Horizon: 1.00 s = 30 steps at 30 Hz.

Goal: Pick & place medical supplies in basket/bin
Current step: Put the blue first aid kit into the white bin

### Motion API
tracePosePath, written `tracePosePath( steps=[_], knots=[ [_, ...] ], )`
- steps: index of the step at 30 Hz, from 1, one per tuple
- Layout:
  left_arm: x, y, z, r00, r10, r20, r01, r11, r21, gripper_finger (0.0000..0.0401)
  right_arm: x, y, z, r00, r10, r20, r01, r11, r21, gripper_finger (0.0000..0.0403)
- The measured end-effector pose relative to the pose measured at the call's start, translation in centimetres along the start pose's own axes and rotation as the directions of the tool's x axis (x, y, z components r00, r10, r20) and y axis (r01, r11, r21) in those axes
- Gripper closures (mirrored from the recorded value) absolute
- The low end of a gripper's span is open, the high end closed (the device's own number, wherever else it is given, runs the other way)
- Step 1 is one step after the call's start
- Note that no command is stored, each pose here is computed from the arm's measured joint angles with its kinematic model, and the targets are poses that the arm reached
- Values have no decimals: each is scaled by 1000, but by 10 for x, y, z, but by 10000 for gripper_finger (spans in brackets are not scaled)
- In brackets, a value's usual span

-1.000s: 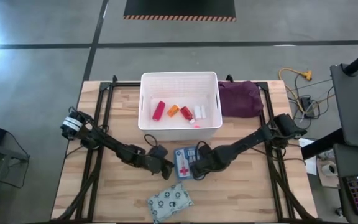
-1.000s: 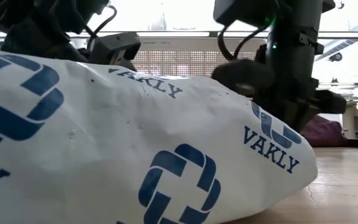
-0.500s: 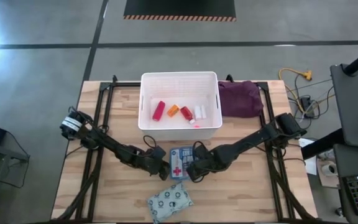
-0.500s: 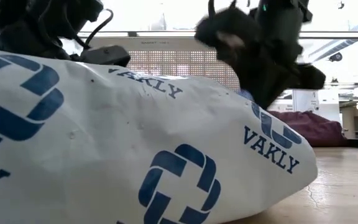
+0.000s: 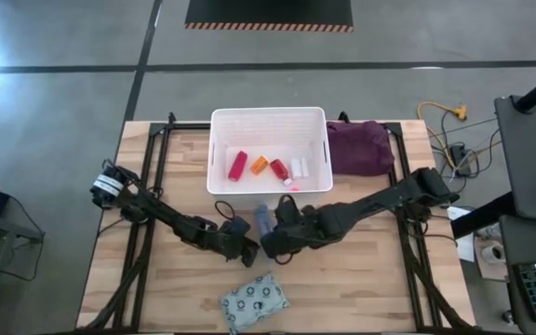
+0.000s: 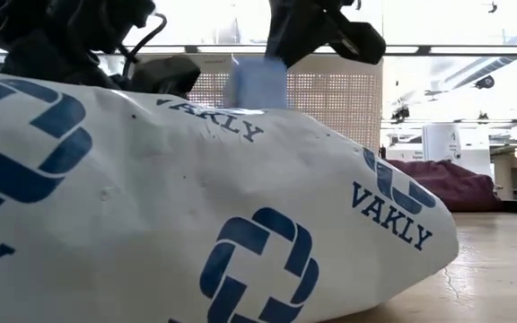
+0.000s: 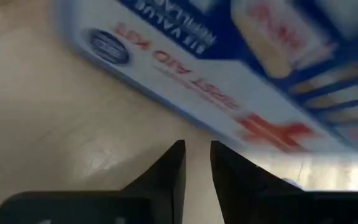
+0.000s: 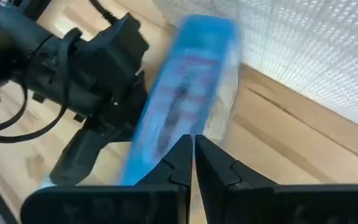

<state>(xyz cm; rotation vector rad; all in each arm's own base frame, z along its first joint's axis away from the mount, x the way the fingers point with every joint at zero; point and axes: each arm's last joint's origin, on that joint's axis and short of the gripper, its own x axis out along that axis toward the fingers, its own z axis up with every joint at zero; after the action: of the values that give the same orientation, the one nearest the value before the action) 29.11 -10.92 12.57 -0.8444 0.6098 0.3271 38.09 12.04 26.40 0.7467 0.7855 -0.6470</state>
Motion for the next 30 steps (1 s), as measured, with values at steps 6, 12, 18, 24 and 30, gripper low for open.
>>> tracePosePath(
  steps=[6,12,18,24,30],
  knots=[
    [0,-1,0,1000,-14,2,14,1000,-3,343,5,-5,1,1000,-19,-12,18,1000,-4,390],
    [0,0,-1,1000,-7,-3,7,1000,1,343,5,-5,1,1000,-15,-19,15,1000,-2,390],
    [0,0,-1,1000,-5,-4,5,1000,4,343,5,-5,2,1000,-21,-19,21,1000,-3,390],
    [0,0,-1,1000,-4,-6,4,1000,5,343,2,-3,4,1000,-2,-31,2,1000,-4,375],
    [0,1,-1,1000,-1,-9,1,1000,7,343,11,-10,-1,998,-29,-49,29,1000,-13,288]
  ],
)
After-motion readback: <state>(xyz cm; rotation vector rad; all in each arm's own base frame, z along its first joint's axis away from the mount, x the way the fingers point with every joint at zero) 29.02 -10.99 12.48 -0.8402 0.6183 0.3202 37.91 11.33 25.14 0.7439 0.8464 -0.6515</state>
